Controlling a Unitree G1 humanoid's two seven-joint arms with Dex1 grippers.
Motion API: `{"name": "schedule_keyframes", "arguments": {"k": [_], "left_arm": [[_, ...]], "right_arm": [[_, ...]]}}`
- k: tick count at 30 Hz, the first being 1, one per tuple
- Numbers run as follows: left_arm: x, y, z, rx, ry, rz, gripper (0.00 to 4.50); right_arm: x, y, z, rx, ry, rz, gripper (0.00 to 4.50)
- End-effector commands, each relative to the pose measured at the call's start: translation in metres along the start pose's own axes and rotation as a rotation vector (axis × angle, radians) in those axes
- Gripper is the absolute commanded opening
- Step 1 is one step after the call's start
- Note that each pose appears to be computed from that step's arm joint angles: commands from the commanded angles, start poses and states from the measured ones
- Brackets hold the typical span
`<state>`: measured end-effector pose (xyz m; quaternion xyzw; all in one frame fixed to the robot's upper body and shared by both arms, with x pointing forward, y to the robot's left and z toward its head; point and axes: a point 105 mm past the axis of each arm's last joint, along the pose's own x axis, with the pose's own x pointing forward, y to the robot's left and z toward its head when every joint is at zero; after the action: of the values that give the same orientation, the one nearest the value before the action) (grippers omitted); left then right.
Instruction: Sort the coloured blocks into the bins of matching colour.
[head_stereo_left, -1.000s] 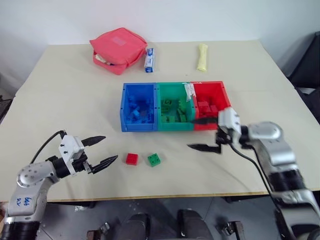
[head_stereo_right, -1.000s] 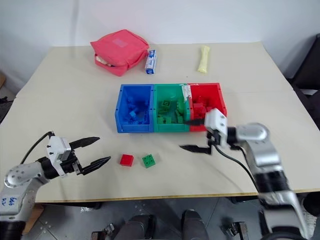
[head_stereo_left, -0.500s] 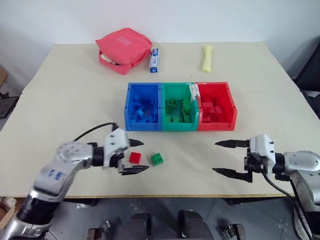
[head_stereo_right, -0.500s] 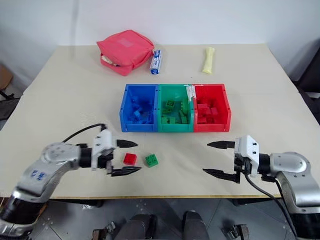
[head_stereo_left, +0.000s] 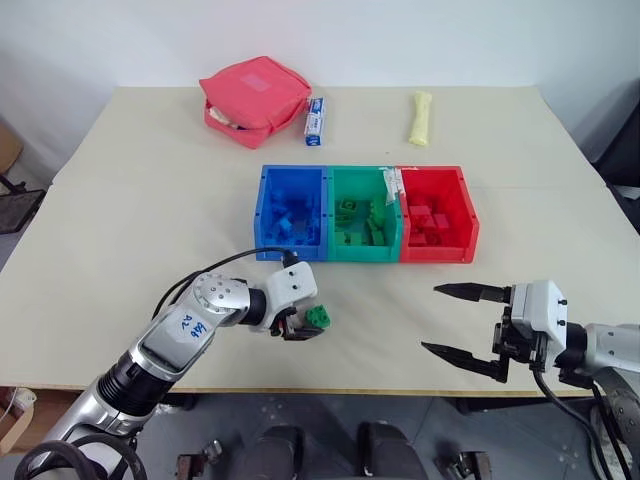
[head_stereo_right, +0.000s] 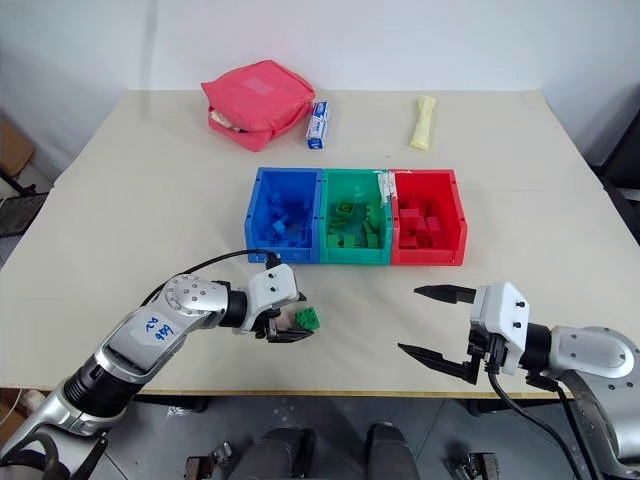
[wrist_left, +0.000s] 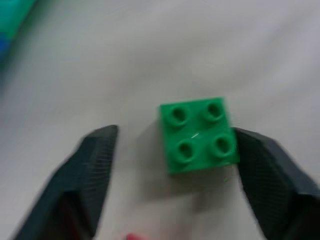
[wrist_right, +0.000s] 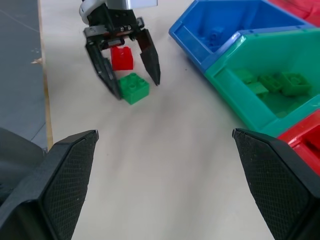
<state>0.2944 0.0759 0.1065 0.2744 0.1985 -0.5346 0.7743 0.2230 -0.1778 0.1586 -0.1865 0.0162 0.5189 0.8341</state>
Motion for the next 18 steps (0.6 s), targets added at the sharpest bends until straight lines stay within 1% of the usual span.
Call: {"name": "schedule_keyframes", "arguments": {"k": [1, 3, 4, 6, 8, 10, 12, 14, 15, 18], "left_arm": [[0.004, -0.001, 0.006, -0.014, -0.041, -0.021, 2.31], [0.005, -0.003, 0.018, -0.007, -0.112, -0.041, 1.69], [0.004, -0.004, 0.022, -0.003, -0.143, -0.048, 1.46], [0.002, 0.001, 0.035, -0.032, -0.219, -0.038, 1.46], [-0.004, 0.014, 0.054, -0.054, -0.321, 0.0, 1.46], [-0.01, 0.035, 0.084, -0.051, -0.468, 0.074, 1.46], [-0.011, 0.055, 0.107, -0.029, -0.563, 0.161, 1.46], [-0.007, 0.068, 0.121, -0.03, -0.608, 0.211, 1.46], [0.0, 0.076, 0.125, -0.038, -0.61, 0.229, 1.46], [0.021, 0.087, 0.132, 0.016, -0.578, 0.238, 1.46]], "right_arm": [[-0.007, -0.001, 0.007, -0.039, -0.002, -0.041, 4.5], [-0.01, -0.002, 0.007, -0.027, -0.01, -0.073, 4.5], [-0.011, -0.002, 0.007, -0.021, -0.017, -0.086, 4.5], [-0.013, -0.004, 0.009, 0.003, -0.045, -0.135, 4.5], [-0.015, -0.005, 0.011, 0.024, -0.071, -0.194, 4.5], [-0.025, -0.018, 0.015, 0.055, -0.133, -0.356, 4.5], [-0.039, -0.033, 0.017, 0.073, -0.183, -0.518, 4.5], [-0.048, -0.043, 0.018, 0.08, -0.211, -0.624, 4.5], [-0.053, -0.045, 0.018, 0.079, -0.218, -0.665, 4.5], [-0.054, -0.043, 0.015, 0.069, -0.199, -0.687, 4.5]]}}
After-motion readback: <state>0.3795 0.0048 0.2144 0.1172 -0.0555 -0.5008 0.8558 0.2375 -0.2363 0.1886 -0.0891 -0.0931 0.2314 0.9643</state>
